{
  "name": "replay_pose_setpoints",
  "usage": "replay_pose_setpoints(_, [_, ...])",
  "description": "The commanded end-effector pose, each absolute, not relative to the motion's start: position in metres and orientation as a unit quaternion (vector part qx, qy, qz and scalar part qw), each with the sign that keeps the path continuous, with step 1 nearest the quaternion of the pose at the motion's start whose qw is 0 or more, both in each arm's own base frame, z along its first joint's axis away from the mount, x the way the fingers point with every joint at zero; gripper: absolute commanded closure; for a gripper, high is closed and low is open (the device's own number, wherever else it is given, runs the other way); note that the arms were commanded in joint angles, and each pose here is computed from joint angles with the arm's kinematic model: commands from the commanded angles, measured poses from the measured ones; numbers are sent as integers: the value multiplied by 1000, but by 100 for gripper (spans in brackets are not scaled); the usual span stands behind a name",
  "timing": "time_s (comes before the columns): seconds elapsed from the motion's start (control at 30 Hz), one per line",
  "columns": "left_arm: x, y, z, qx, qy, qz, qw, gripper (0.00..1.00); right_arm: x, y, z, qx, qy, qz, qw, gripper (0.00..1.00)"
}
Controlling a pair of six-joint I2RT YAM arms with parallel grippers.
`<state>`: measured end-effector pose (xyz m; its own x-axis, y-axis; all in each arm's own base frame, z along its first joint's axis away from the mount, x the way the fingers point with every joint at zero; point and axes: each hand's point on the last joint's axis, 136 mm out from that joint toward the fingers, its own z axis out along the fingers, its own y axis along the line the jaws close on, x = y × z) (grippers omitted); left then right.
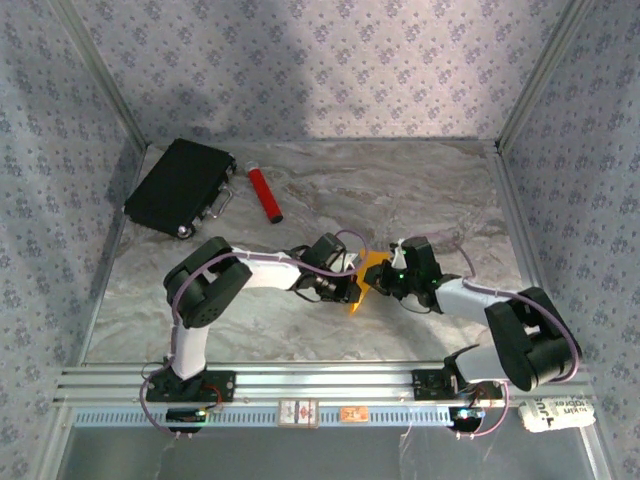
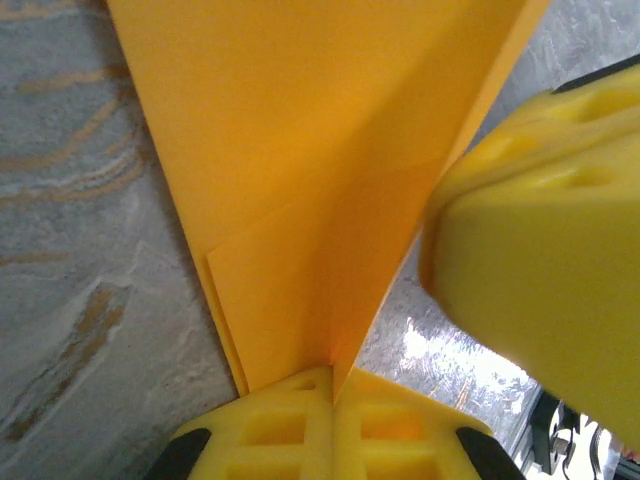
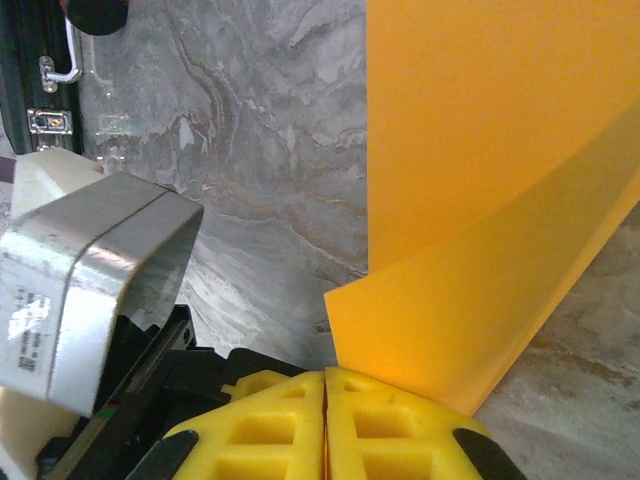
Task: Fold a paper plane with a square sheet of paper (pick it up from the middle)
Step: Fold the wing for the fifth time at the center of the table.
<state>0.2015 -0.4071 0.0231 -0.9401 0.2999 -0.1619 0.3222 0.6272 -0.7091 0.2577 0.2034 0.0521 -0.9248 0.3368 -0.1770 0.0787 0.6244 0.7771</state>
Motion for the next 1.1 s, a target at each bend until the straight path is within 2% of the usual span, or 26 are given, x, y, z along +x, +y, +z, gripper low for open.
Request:
replay_pose_setpoints(0.0, [198,-407,12,161,905,-393,-12,98,263,209,54,117,883,429,149,91])
replay_pose_setpoints(0.67, [200,-408,6,107,893,-434,-50,99,277,186,39,143,882,424,150,91])
replay_pose_setpoints(1.07, [199,-407,-1,91,892,-439,-60,99,279,175,59,135,866,448,174,90])
